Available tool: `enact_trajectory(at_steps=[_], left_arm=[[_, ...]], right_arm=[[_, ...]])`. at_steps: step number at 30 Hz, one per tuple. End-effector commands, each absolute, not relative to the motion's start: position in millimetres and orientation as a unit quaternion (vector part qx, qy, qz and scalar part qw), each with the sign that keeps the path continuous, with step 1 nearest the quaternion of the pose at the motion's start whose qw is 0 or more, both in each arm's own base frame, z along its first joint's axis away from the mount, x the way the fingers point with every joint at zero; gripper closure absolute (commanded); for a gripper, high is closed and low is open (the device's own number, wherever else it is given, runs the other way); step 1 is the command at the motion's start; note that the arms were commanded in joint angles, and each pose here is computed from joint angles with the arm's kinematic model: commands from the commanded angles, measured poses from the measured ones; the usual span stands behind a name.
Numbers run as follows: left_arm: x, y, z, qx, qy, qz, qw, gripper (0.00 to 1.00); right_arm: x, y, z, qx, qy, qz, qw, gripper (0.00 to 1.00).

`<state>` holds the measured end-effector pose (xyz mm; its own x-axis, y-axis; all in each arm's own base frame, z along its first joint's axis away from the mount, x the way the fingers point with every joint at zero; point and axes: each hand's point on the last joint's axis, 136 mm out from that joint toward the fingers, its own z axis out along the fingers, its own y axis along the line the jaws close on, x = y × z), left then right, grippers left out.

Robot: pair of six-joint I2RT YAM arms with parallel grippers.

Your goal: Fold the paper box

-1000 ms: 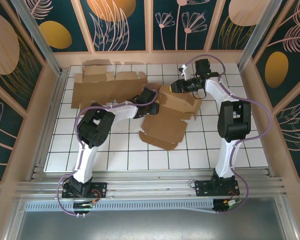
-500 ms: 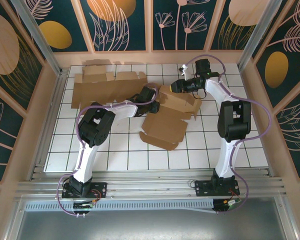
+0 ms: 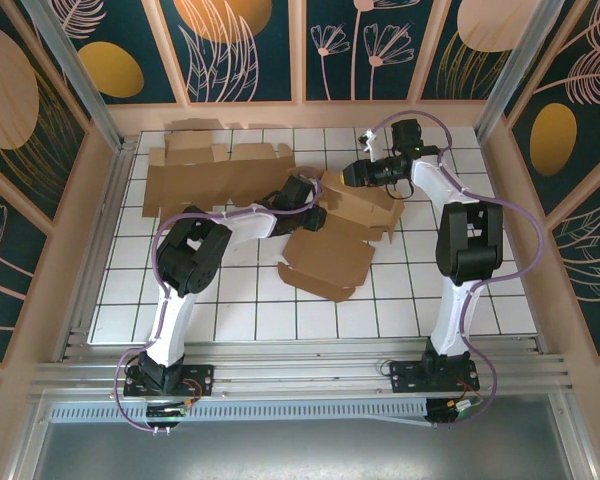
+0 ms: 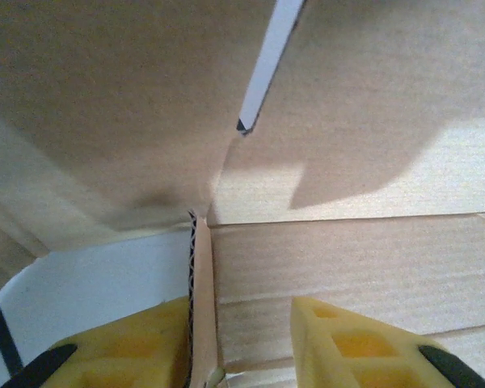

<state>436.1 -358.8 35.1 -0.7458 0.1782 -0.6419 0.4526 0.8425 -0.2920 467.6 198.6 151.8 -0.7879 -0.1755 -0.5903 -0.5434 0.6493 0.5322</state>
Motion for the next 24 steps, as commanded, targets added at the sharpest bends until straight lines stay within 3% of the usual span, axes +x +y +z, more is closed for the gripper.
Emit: enact_trajectory(at_steps=[1, 13, 18, 24], left_arm=[[410, -386, 39, 0.21, 0.89, -0.268, 0.304, 0.64], [379, -405, 89, 0.221, 0.817, -0.41, 0.339, 0.63], [384, -393, 99, 0.203, 0.819, -0.391, 0.367, 0.62], [395, -360, 141, 0.163, 0.828, -0.325, 0.426, 0.54]], right_arm=[[459, 191, 134, -0.188, 0.894, 0.337, 0.227, 0.49], [462, 188, 138, -0.183, 0.896, 0.328, 0.237, 0.49], [460, 187, 139, -0.185, 0.897, 0.323, 0.239, 0.49], [451, 186, 147, -0.189, 0.891, 0.327, 0.252, 0.49]])
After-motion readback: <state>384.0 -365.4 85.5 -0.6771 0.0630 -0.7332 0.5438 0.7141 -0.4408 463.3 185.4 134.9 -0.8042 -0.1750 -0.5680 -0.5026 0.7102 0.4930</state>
